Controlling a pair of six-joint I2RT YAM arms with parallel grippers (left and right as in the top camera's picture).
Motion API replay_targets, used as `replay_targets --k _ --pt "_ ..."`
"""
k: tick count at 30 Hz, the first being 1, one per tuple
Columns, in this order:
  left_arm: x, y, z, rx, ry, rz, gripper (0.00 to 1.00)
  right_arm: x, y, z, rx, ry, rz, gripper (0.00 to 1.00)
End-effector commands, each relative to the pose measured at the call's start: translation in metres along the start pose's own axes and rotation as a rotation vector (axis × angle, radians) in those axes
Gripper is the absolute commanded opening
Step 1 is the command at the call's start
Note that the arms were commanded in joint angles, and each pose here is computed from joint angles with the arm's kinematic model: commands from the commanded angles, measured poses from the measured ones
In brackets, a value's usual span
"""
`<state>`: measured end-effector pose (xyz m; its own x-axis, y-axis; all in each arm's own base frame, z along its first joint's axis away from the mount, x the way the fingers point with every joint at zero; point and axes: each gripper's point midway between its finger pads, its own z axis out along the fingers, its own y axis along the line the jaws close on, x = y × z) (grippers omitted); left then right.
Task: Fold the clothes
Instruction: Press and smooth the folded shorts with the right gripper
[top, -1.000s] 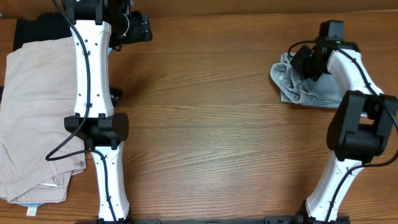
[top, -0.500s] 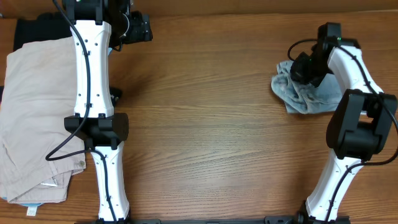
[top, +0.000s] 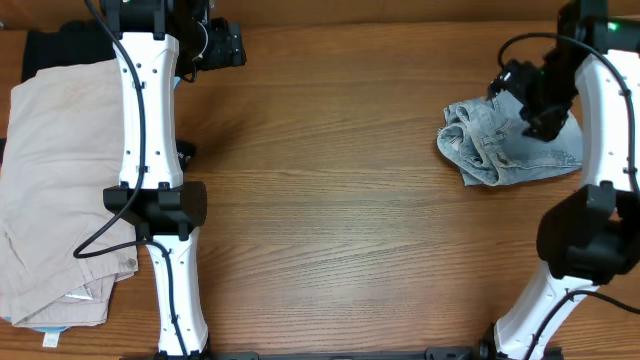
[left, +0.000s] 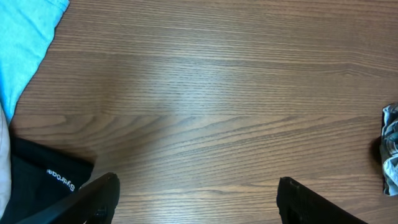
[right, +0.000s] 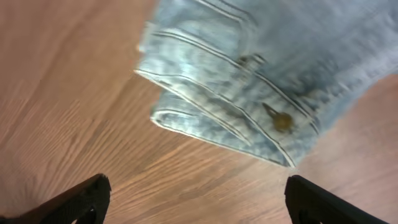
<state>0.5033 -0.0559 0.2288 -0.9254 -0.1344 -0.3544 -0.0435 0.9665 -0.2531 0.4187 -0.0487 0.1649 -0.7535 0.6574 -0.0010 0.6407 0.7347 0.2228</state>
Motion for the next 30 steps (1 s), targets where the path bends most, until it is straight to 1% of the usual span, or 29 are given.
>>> replay_targets --k 1,4,8,12,16,17,20,22,24,26,30 --pt "-0.003 -0.005 -0.015 0.004 -0.037 0.01 0.83 0.012 -0.046 0.038 0.161 0.07 0.236 0.97" --pt "-0.003 -0.005 -0.015 0.003 -0.036 0.01 0.84 0.022 -0.066 0.063 0.218 0.103 0.308 0.97" --pt "-0.003 -0.005 -0.015 0.003 -0.036 0.01 0.84 0.032 -0.076 0.092 0.229 0.134 0.321 0.95" --pt "-0.003 -0.005 -0.015 0.003 -0.037 0.01 0.84 0.039 -0.081 0.11 0.22 0.15 0.323 0.92" --pt "-0.003 -0.005 -0.015 0.003 -0.037 0.01 0.84 0.042 -0.087 0.13 0.216 0.142 0.326 0.82" --pt "-0.003 -0.005 -0.015 0.003 -0.037 0.01 0.84 0.044 -0.09 0.137 0.217 0.139 0.338 0.77" --pt "-0.003 -0.005 -0.015 0.003 -0.037 0.01 0.84 0.047 -0.099 0.155 0.221 0.118 0.34 0.59" --pt "-0.003 -0.005 -0.015 0.003 -0.037 0.01 0.84 0.046 -0.105 0.166 0.226 0.09 0.335 0.32" --pt "-0.003 -0.005 -0.015 0.003 -0.037 0.01 0.84 0.041 -0.109 0.171 0.231 0.055 0.329 0.19" --pt "-0.003 -0.005 -0.015 0.003 -0.037 0.01 0.84 0.032 -0.106 0.173 0.216 0.016 0.315 0.09" --pt "-0.003 -0.005 -0.015 0.003 -0.038 0.011 0.84 -0.001 -0.087 0.176 0.124 -0.099 0.207 0.05"
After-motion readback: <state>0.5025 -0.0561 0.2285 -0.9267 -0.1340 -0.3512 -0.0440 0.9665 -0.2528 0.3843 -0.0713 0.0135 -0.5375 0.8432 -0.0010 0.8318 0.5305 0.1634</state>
